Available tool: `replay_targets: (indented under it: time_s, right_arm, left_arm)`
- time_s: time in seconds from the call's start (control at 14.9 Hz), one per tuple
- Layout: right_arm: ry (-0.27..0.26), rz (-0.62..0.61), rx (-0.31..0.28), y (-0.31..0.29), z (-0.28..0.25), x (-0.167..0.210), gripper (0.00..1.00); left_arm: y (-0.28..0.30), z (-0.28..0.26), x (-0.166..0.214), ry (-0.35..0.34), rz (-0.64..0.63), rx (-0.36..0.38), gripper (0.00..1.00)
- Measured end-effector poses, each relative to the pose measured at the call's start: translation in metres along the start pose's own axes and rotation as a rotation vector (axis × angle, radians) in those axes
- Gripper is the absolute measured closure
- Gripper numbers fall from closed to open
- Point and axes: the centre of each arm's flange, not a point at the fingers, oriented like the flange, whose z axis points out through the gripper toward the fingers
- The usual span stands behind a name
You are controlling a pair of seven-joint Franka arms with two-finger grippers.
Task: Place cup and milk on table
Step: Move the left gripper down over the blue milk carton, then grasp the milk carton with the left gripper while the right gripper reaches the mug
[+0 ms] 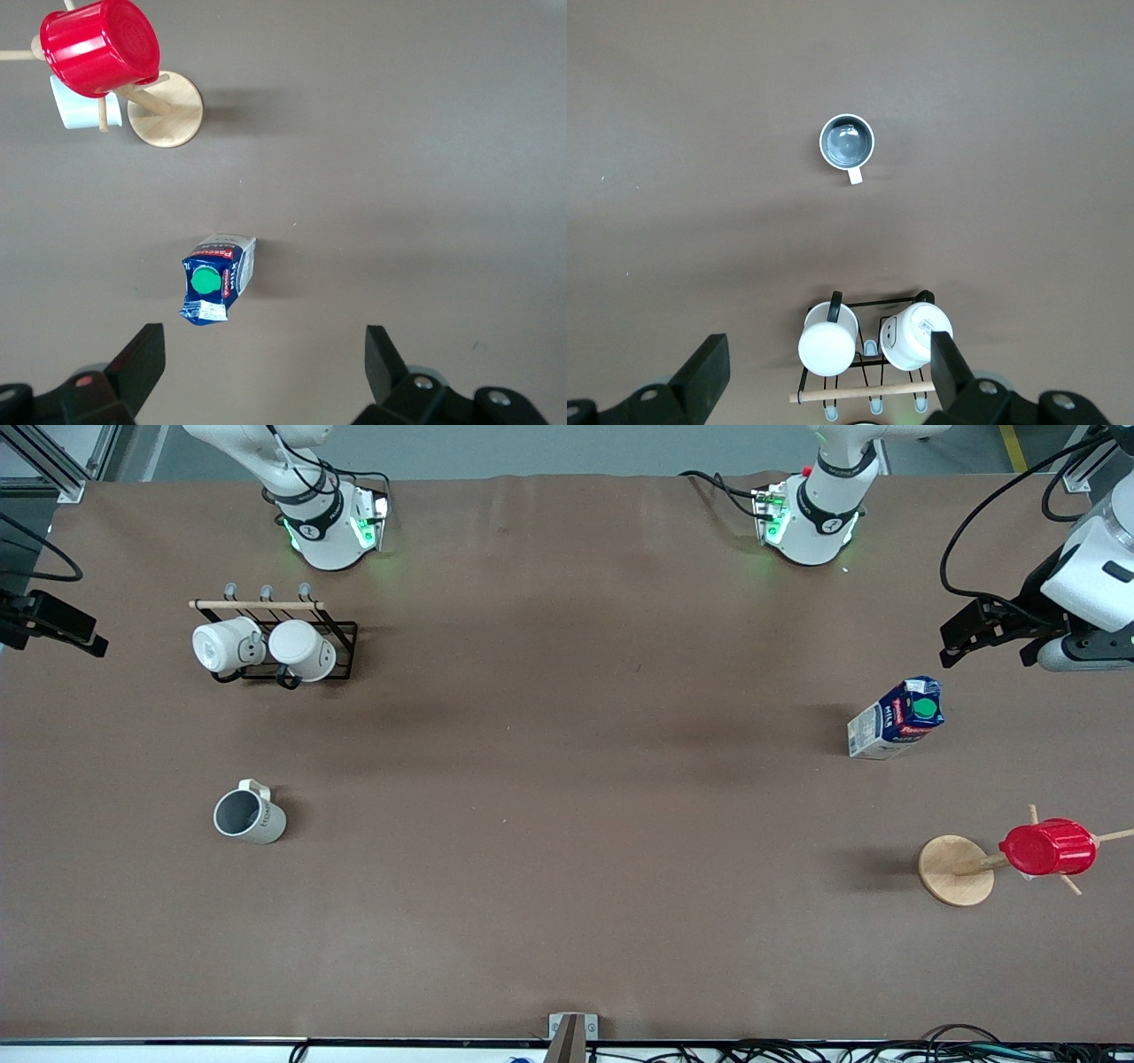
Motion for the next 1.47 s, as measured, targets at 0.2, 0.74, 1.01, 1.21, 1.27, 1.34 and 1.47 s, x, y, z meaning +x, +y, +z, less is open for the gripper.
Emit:
replay_targets:
  time_s: [0.2, 0.74, 1.01, 1.21, 1.27, 1.34, 1.47]
  right_arm:
    - [0.000, 0.000, 0.000, 0.000, 0.000, 0.000, 0.00]
    - [0.000, 0.006, 0.000, 0.003, 0.000, 0.000, 0.00]
    - [0.009, 0.006, 0.002, 0.003, 0.000, 0.002, 0.00]
    - [0.023, -0.009, 0.015, 0.000, 0.018, 0.021, 0.00]
    - [0.022, -0.024, 0.016, -0.002, 0.033, 0.034, 0.00]
    - [0.022, -0.040, 0.016, -0.003, 0.053, 0.048, 0.00]
    - [0.023, -0.071, 0.014, -0.001, 0.097, 0.078, 0.00]
  left_arm:
    - [0.002, 0.001, 0.000, -0.003, 0.004, 0.000, 0.00]
    - [-0.007, 0.009, 0.005, -0.020, -0.023, -0.035, 0.00]
    - [-0.024, 0.036, 0.023, -0.028, -0.054, -0.043, 0.01]
    - [-0.038, 0.072, 0.042, -0.041, -0.073, -0.045, 0.02]
    - [-0.046, 0.087, 0.048, -0.047, -0.069, -0.046, 0.02]
    - [-0.052, 0.103, 0.053, -0.054, -0.067, -0.047, 0.02]
    - [-0.065, 0.131, 0.058, -0.064, -0.072, -0.048, 0.03]
